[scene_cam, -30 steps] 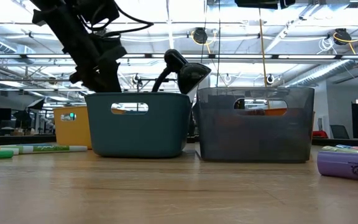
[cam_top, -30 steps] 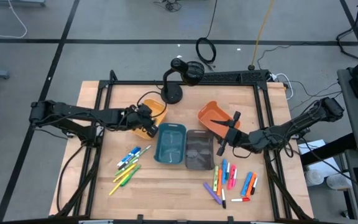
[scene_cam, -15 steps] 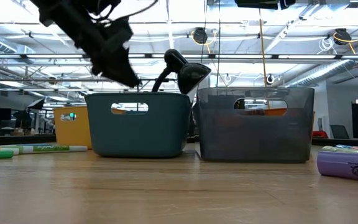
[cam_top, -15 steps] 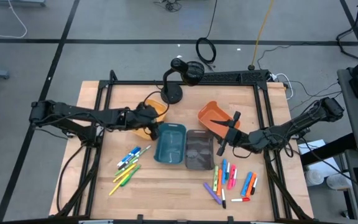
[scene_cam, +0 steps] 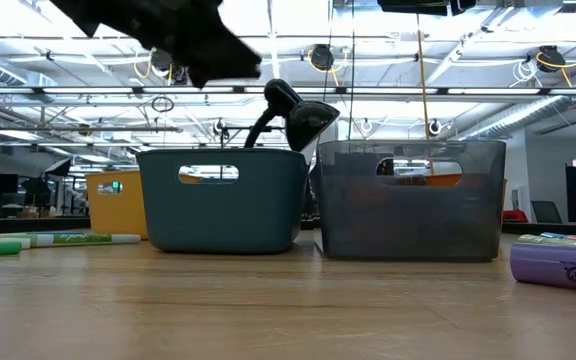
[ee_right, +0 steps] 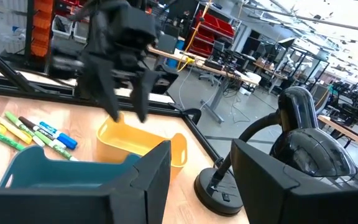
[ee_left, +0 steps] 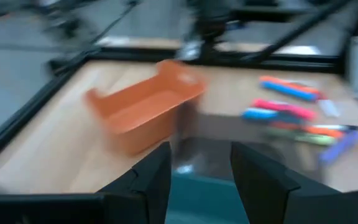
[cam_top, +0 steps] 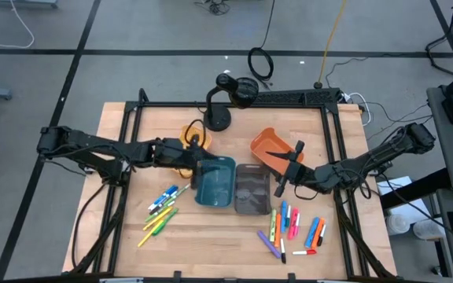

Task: Pick & Place Markers
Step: Put the right white and black highlighter into the yellow bin

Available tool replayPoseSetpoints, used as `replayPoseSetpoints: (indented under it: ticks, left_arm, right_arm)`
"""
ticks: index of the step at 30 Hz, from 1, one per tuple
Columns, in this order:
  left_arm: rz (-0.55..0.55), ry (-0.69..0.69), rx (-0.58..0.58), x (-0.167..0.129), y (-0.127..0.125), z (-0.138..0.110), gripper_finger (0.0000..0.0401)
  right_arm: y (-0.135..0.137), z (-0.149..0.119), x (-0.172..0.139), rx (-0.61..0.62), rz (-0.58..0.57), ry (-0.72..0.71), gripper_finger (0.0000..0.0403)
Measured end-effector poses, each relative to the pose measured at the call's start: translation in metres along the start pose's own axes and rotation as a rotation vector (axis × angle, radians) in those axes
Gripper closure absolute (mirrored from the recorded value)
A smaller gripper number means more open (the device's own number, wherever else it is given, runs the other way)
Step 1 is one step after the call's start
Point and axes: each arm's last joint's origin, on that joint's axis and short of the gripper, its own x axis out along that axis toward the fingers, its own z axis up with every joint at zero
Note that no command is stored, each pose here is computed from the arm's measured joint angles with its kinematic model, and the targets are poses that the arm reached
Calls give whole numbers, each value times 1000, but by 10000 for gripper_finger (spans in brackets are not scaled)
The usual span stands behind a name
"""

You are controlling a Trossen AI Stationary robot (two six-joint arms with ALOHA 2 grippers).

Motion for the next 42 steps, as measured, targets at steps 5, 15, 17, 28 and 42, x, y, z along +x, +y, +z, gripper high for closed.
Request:
replayPoseSetpoints:
  ticks: [5, 15, 17, 28, 42]
  left_arm:
    - [-211, -30, 95, -1, -18, 2, 231]
    - [-291, -74, 211, -4, -40, 4, 231]
    - [-286, -90, 219, -5, -40, 5, 231]
    - [-248, -88, 214, -3, -31, 6, 231]
    - [12, -76, 481, -1, -6, 7, 231]
  right_arm:
    - [6, 0, -2, -43, 157, -30, 248]
    - [26, -7, -26, 93, 663, 26, 245]
    - [30, -2, -32, 141, 767, 33, 245]
    - [73, 68, -43, 41, 585, 664, 245]
    - [100, 7, -69, 618, -185, 1944, 245]
